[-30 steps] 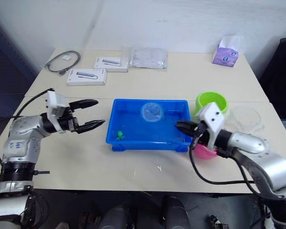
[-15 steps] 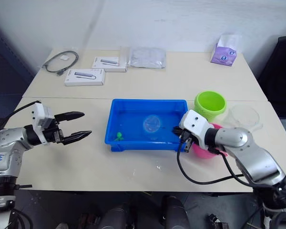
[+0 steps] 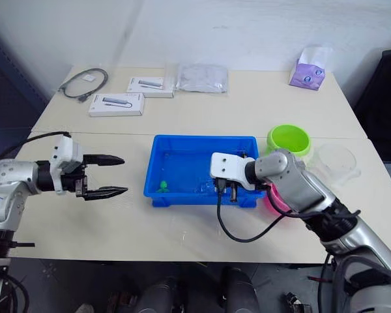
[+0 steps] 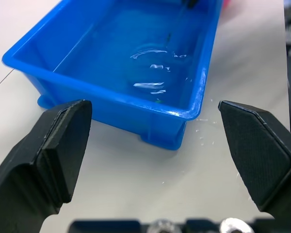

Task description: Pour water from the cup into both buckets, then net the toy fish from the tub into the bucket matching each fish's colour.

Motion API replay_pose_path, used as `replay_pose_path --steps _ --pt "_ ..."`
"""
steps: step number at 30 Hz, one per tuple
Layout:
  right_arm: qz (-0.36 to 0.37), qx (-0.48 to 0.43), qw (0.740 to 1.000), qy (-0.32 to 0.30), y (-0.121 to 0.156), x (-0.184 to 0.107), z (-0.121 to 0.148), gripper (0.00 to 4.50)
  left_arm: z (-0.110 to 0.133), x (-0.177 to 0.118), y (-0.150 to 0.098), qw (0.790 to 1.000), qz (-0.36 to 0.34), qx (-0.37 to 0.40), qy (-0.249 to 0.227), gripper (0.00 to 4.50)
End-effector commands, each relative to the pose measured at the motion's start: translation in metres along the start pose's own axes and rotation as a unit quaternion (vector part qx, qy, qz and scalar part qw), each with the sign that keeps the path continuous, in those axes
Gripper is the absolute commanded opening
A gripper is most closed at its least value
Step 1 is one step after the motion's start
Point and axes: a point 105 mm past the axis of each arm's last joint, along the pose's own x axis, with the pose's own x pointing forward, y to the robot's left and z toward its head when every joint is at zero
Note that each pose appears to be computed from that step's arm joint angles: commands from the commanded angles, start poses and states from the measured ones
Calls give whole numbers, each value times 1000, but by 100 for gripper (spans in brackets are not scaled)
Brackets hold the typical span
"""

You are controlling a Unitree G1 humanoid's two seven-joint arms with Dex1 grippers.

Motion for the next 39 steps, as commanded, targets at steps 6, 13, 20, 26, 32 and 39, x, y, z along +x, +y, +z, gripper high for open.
replay_pose_path --steps 6,13,20,26,32,39 --pt "20 8 998 -62 5 17 35 0 2 5 -6 999 -19 9 40 449" --pt "-7 44 991 -124 1 3 46 0 -4 4 -8 999 -17 -6 40 449" --pt "-38 121 972 -199 -2 -32 40 0 -7 3 -9 999 -13 -10 40 449" --pt "-79 132 963 -223 8 -68 27 0 10 12 -9 999 -16 -20 -36 449" --pt "-144 124 956 -223 17 -96 11 0 23 29 -4 992 -4 -16 -123 449" --pt "-218 152 942 -207 16 -123 -7 0 25 49 8 982 25 -29 -185 449"
